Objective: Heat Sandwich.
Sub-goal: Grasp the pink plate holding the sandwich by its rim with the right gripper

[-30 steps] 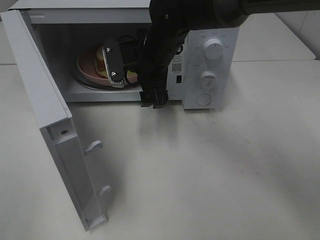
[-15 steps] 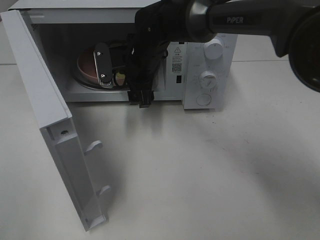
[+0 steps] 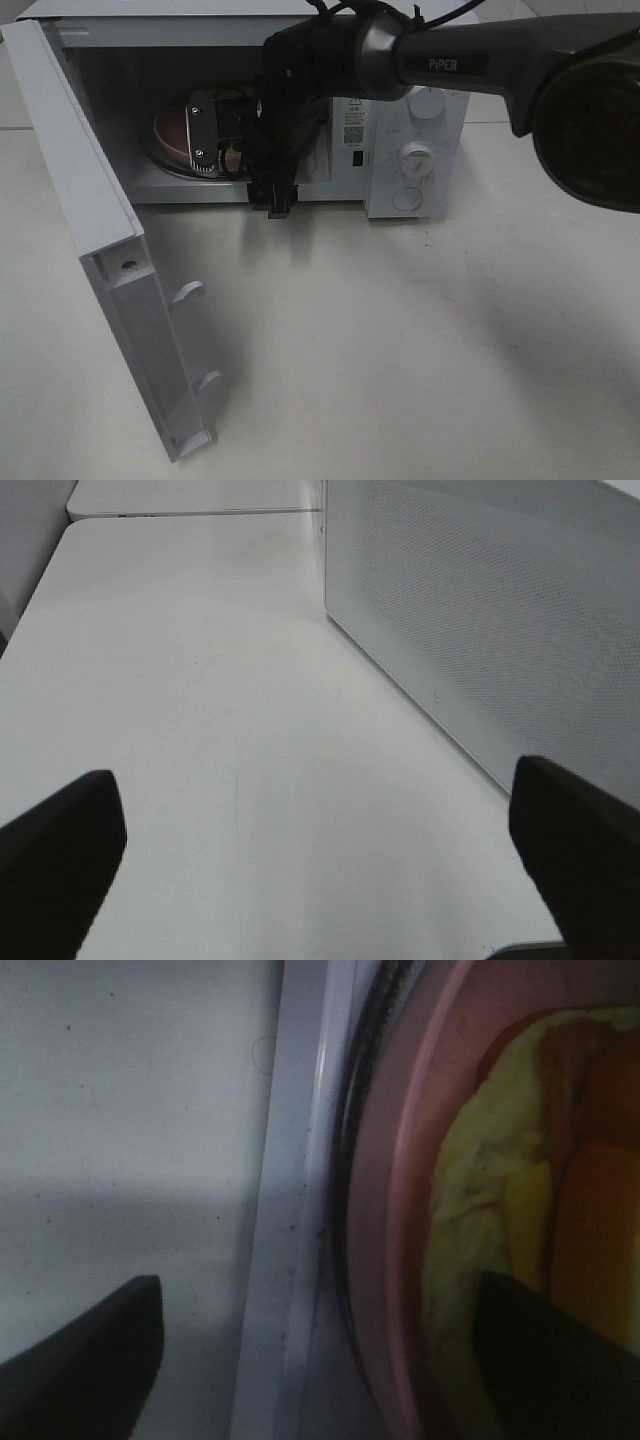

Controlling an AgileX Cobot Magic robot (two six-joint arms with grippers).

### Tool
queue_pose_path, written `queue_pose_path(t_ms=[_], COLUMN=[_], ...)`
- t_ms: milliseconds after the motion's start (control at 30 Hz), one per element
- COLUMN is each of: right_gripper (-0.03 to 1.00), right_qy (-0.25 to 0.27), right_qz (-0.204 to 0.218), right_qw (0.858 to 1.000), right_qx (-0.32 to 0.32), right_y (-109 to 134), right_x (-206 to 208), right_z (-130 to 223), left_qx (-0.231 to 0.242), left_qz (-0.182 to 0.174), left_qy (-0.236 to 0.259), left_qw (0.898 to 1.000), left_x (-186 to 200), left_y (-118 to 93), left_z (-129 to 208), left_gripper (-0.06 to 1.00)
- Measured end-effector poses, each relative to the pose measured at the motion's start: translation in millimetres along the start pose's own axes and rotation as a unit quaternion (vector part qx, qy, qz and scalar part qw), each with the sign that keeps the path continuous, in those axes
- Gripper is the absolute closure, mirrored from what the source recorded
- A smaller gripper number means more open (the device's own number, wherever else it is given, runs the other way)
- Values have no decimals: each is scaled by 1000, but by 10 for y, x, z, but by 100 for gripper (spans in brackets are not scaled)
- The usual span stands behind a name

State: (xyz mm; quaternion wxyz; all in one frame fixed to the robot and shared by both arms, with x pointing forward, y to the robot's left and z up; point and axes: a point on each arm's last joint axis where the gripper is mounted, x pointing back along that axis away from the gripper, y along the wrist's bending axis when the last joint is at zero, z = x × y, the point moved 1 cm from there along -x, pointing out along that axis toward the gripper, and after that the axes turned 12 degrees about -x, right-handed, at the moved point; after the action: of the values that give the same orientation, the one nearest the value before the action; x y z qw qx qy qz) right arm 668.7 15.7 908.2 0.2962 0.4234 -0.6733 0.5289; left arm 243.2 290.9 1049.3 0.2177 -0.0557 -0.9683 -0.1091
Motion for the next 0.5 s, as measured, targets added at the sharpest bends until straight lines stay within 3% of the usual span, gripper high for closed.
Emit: queue_pose_path(t_ms=[200, 233, 300, 333, 367, 500], right_gripper=[30, 43, 59, 59, 79, 90], right_qy=[0, 1, 1, 1, 1, 4], right_qz=[0, -1, 0, 0, 2, -1], right_qw=[1000, 1000, 1000, 1000, 1000, 1000], right_qx=[0, 0, -2, -2, -7, -10], right_y=[0, 1, -2, -2, -10, -6], right_x=[0, 0, 2, 2, 7, 11], right_z=[0, 1, 1, 1, -2, 4], left_qx=[0, 0, 0, 0, 0, 0], left_qz=[0, 0, 0, 0, 0, 0], left_qy=[0, 0, 0, 0, 0, 0], left_qw=[1000, 1000, 1000, 1000, 1000, 1000], left_x=[0, 0, 0, 0, 0, 0], left_y=[0, 0, 0, 0, 0, 0], left_z=[0, 0, 0, 0, 0, 0], left_gripper=[-4, -4, -4, -4, -4, -4])
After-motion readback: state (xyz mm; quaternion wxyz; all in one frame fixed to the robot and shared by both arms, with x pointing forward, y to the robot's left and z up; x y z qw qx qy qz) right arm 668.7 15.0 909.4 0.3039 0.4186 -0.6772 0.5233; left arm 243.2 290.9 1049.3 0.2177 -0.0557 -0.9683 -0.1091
